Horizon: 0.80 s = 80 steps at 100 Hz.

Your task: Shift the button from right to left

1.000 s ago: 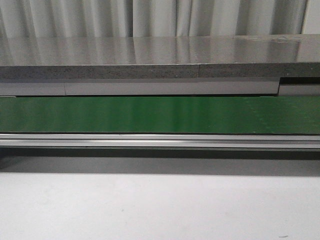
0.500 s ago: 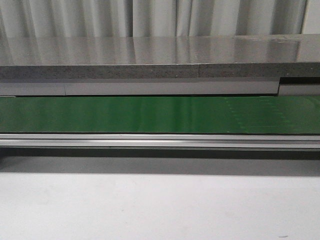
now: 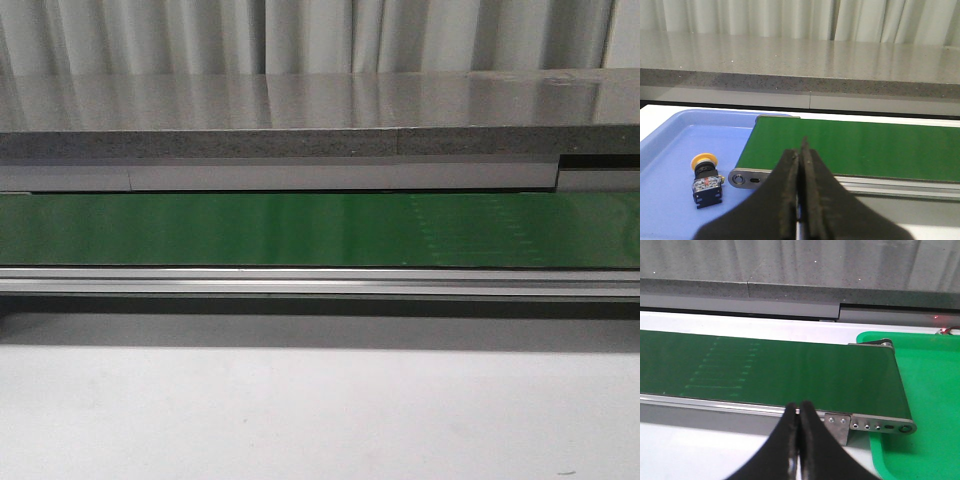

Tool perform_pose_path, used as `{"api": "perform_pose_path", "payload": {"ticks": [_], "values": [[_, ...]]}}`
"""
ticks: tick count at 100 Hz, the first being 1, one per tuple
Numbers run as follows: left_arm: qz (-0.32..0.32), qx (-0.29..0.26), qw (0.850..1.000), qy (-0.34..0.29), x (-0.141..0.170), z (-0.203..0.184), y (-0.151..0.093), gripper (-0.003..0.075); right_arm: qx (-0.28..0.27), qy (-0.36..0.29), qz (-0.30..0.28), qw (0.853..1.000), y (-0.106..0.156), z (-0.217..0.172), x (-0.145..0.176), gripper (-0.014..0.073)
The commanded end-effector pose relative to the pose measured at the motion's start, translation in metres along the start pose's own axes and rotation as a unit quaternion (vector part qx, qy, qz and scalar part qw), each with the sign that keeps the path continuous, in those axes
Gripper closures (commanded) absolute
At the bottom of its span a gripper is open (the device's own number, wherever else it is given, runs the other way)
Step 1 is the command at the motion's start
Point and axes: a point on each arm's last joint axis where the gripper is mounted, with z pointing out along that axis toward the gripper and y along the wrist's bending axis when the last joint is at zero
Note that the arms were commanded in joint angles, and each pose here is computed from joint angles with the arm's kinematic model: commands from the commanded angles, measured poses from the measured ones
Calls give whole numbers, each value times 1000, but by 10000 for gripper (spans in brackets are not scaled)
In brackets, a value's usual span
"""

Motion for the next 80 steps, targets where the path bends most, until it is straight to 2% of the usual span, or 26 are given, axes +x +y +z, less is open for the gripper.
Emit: {"api": "perform_pose_path", "payload": {"ticks": [1, 44, 51, 61, 70, 80], "values": [[-9, 8, 1000, -29, 7, 0, 0, 741, 1, -46, -2, 999, 0, -3, -14, 661], [-9, 8, 999, -30, 7, 0, -1, 741, 2, -51, -2, 999, 0, -3, -15, 661], [-9, 8, 999, -30, 7, 0, -1, 741, 11, -79, -1, 997, -1, -3, -18, 661], [-9, 8, 999, -30, 7, 0, -1, 741, 38, -153, -17, 987, -6, 1, -17, 661], [-9, 8, 999, -30, 7, 0, -1, 741, 57, -192, -46, 979, -9, 8, -3, 661], [-9, 8, 999, -30, 7, 0, -1, 741, 57, -209, -39, 975, -10, 12, 17, 661]]}}
